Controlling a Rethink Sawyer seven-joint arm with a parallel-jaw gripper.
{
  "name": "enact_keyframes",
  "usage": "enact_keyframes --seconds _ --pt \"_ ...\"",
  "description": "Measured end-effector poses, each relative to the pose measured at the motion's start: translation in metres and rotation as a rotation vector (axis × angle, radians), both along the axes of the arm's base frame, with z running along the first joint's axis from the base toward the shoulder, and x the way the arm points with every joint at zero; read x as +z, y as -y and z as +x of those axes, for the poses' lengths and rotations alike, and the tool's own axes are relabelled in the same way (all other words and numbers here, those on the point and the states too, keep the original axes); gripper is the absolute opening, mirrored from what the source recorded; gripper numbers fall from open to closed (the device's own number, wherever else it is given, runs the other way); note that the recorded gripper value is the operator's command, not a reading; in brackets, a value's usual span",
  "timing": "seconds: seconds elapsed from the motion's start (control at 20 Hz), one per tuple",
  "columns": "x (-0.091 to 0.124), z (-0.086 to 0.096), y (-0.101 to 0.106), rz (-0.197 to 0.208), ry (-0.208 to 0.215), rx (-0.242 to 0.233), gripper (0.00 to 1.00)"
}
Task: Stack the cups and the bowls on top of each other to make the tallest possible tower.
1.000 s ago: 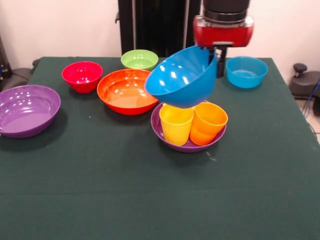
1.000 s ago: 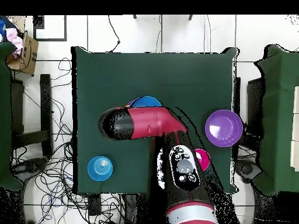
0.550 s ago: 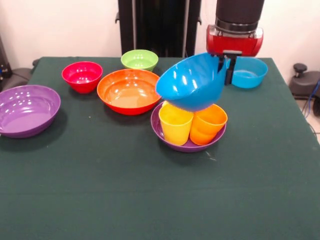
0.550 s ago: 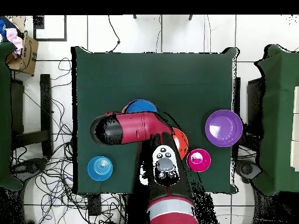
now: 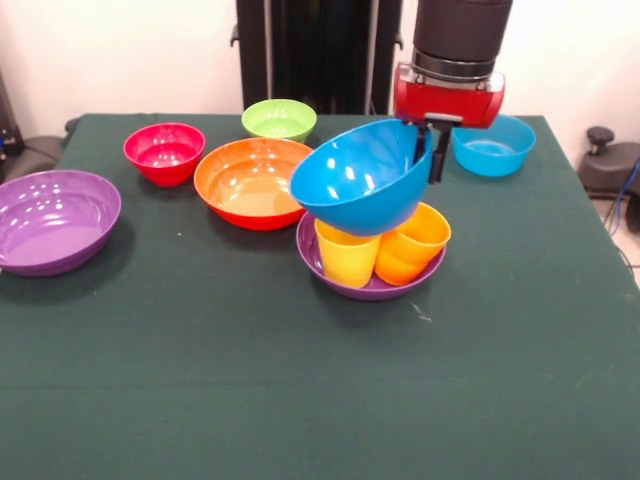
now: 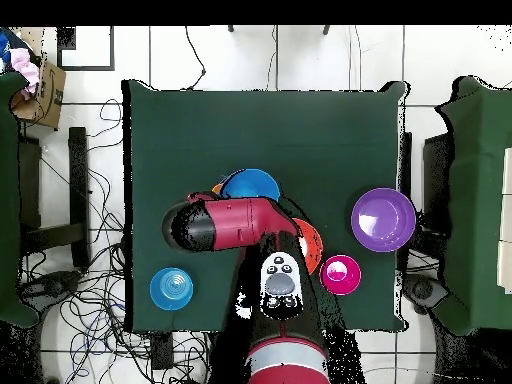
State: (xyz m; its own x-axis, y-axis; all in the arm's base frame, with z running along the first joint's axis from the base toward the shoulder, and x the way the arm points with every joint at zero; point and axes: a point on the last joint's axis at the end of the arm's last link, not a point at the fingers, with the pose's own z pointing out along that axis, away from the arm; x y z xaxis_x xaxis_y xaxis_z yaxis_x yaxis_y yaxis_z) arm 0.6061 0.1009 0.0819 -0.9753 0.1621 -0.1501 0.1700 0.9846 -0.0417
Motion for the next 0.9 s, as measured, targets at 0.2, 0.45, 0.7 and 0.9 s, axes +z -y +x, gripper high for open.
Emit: enact_keyframes --seconds 0.2,0.45,0.7,0.9 --pt "0.001 -0.003 0.009 -0.024 -0.002 -0.008 0.00" --pt "0.000 -0.005 0.016 -0.046 -0.005 -0.015 0.00" --pt "-0.010 -0.006 0.020 -0.067 -0.015 -0.015 0.00" --pt "-0.019 -0.007 0.021 -0.076 -0.022 -0.012 0.00"
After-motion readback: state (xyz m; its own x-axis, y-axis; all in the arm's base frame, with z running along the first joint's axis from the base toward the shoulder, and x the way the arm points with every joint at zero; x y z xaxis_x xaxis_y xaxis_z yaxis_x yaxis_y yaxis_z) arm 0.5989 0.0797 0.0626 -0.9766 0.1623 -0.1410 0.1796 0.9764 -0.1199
